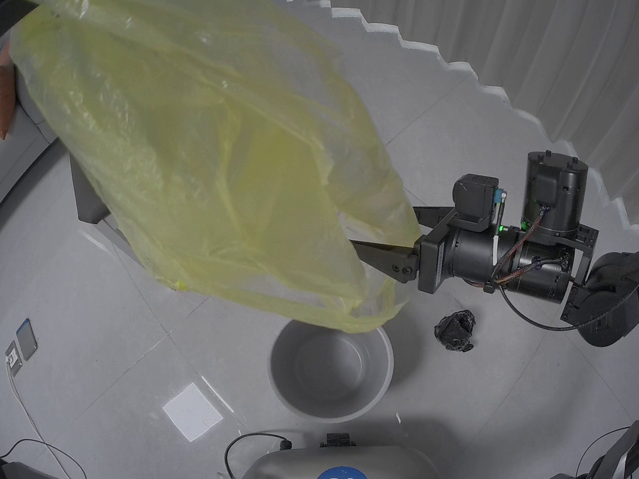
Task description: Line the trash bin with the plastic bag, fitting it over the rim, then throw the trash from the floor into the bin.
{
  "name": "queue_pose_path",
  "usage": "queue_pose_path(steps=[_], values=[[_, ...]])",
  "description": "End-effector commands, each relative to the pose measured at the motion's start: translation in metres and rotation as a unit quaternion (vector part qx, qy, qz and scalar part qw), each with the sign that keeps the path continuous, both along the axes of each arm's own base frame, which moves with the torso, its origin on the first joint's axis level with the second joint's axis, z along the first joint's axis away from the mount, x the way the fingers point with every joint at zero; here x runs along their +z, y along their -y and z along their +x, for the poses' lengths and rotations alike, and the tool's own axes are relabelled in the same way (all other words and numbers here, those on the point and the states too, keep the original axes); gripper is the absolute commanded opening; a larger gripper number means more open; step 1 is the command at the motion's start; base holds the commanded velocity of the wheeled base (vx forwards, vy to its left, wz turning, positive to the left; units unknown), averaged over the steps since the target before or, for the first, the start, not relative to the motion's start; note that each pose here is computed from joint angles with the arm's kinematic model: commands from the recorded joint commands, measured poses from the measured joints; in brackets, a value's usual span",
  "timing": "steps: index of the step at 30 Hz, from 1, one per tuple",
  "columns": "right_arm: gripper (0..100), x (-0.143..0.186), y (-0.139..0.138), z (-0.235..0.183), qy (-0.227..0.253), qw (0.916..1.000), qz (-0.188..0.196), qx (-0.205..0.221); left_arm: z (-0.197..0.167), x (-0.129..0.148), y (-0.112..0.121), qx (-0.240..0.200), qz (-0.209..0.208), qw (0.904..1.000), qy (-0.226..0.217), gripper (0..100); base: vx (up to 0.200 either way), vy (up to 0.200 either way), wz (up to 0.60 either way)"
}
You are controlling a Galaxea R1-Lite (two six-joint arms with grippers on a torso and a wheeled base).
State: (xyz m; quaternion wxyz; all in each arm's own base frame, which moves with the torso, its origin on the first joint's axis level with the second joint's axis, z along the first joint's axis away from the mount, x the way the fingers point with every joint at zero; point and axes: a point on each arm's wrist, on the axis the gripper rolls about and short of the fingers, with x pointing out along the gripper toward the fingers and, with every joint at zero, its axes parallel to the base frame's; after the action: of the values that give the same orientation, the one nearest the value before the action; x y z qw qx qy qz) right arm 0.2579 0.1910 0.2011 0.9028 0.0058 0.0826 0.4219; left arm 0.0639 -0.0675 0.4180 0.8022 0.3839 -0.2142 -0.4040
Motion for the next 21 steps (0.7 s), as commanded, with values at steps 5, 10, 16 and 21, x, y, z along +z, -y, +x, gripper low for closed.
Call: queue_pose_path(steps=[5,10,16,21], values=[[0,-0.008,-0.004,0.001,-0.011,0.9999,-0.008,0.003,0.001,0.000,0.001,-0.001,0.001,1.0000,-0.001,0,0.000,0.000,0.00],[0,-0.007,-0.004,0.000,-0.009,0.9999,-0.006,0.004,0.002,0.000,0.001,0.000,0.001,1.0000,-0.001,0,0.000,0.000,0.00],[0,-0.001,0.002,-0.002,-0.005,1.0000,-0.003,-0.002,0.006,-0.001,0.002,0.030,-0.021,0.9985,-0.040,0,0.000,0.000,0.00],[0,-0.001,0.015,-0.008,-0.007,0.9999,-0.004,-0.015,0.039,-0.005,0.003,0.122,-0.175,0.9479,-0.236,0,0.000,0.000,0.00]])
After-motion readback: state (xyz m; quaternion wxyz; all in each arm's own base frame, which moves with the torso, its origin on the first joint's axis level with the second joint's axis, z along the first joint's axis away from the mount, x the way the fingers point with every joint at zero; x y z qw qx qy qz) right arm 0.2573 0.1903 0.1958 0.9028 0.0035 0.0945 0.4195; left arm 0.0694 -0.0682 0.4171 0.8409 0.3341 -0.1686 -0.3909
